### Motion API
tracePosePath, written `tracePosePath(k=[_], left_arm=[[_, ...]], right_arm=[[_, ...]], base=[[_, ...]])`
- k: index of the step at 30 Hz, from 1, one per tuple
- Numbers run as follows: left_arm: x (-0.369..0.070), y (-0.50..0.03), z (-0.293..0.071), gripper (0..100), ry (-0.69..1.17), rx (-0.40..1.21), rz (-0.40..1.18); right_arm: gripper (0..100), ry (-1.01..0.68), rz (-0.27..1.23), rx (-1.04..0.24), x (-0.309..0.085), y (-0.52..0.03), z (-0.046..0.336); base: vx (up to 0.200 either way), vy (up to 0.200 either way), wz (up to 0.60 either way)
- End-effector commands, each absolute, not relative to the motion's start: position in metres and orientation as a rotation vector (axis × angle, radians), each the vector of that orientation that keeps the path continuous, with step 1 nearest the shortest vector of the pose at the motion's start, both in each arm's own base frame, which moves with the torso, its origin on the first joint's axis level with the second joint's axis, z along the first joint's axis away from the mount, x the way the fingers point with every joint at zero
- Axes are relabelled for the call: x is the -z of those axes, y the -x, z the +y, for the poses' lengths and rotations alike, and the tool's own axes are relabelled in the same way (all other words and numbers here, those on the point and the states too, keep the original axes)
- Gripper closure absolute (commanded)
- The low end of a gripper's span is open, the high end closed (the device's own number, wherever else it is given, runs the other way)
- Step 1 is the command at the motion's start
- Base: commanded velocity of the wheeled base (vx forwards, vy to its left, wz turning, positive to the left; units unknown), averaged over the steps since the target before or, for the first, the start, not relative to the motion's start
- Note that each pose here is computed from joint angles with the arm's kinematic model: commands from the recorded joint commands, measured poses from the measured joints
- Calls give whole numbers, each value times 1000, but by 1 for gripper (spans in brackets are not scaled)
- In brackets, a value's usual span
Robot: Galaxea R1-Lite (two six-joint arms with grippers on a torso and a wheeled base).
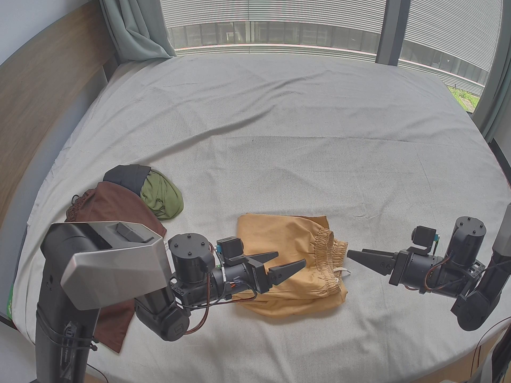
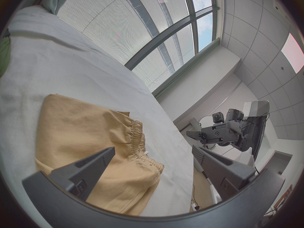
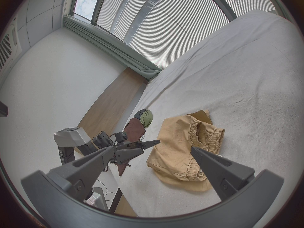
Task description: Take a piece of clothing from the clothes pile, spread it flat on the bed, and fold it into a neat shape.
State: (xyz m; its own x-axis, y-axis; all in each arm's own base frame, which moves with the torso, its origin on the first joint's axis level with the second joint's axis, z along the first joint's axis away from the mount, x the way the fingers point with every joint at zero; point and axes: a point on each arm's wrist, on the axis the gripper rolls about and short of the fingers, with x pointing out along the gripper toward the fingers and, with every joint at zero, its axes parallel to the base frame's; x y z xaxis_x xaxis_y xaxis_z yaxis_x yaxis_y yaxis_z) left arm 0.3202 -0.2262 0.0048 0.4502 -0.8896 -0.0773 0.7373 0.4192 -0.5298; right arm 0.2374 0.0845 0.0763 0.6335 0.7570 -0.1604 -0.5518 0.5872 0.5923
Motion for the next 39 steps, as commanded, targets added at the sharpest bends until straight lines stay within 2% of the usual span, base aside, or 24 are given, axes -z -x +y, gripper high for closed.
tracePosePath(k=[1, 13, 23, 34, 39], left_arm=[[-23, -317, -210, 0, 446, 1028, 343], [-65, -315, -143, 0, 377, 904, 224], [-64, -310, -102, 0, 198, 852, 170], [-74, -305, -37, 0, -5, 791, 71], [-69, -296, -12, 0, -60, 790, 73]], right_arm=[[0, -529, 443, -795, -73, -235, 86], [0, -527, 459, -808, -72, -232, 90], [0, -526, 464, -811, -71, -231, 91], [0, -528, 487, -807, -65, -233, 92], [0, -530, 515, -800, -59, -232, 93]], base=[[0, 0, 0], [0, 0, 0], [0, 0, 0], [0, 0, 0], [0, 0, 0]])
